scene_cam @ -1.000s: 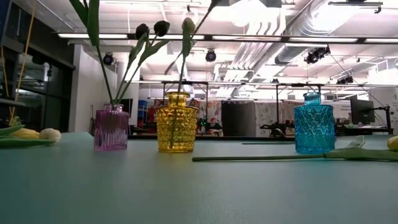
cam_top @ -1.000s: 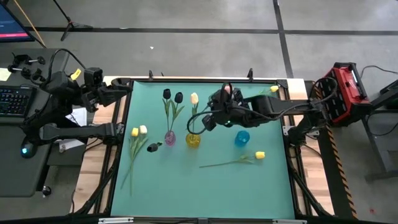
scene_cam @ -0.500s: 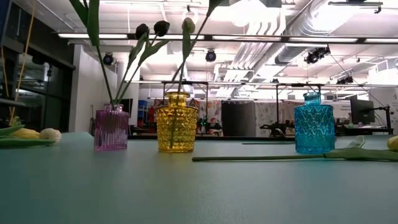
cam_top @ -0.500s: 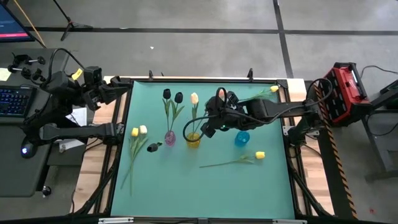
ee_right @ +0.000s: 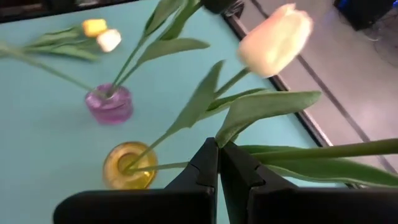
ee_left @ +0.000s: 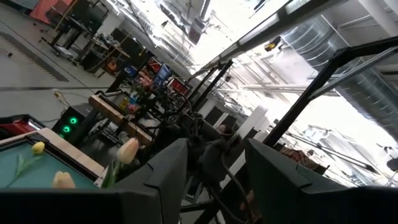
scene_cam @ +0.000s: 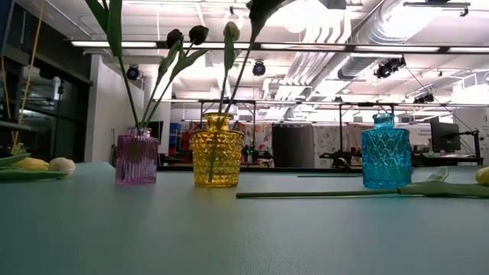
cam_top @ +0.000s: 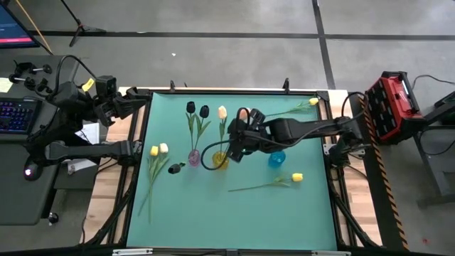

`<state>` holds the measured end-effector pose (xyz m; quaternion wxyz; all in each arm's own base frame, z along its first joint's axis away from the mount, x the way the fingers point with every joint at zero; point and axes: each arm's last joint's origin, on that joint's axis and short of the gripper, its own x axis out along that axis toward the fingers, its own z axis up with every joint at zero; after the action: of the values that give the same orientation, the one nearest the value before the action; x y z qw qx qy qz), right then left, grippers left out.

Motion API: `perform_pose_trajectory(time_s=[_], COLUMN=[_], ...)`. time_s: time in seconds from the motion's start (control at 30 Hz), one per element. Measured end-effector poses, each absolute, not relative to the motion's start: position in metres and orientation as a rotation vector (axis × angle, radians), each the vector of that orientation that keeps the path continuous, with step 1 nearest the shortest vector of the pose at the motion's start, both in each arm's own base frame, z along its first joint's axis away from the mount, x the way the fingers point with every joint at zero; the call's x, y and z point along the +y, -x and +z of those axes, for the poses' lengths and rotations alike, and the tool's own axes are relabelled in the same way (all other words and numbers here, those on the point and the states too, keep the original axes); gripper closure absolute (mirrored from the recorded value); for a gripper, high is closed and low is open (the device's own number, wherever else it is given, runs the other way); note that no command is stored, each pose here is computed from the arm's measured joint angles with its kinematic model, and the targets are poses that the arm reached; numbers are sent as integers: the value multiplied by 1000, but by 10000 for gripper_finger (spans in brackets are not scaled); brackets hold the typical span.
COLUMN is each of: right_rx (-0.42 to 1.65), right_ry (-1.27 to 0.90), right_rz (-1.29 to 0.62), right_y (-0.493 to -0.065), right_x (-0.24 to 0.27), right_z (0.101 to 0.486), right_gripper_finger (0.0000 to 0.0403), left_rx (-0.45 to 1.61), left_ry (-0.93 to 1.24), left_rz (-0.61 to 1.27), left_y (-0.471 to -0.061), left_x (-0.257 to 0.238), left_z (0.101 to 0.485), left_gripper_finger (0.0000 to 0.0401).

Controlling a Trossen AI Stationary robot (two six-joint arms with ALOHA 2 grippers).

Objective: Sort flowers into vase by color
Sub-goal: Put the right white tulip into the yellow vase

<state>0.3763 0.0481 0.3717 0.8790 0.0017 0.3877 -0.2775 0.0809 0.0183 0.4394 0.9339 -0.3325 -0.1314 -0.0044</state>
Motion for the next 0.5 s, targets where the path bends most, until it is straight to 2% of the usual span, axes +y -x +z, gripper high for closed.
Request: perform_pose_trajectory(time_s=[0.23,0.37,0.5], right_rx=[861,843,831], right_ry=[-64,-84,-96], right_rz=[-414,-387,-373], right_y=[-384,-386,-387], right_x=[54,55,55], right_z=[365,366,367], right_gripper_finger=[403,401,371], left_rx=[-269,-269,-269], left_ry=[680,680,680], left_rz=[-9,-9,-9], left_y=[-81,-81,-81], left_x=[18,18,18], left_z=[439,439,439], left_gripper_finger=[250,250,250])
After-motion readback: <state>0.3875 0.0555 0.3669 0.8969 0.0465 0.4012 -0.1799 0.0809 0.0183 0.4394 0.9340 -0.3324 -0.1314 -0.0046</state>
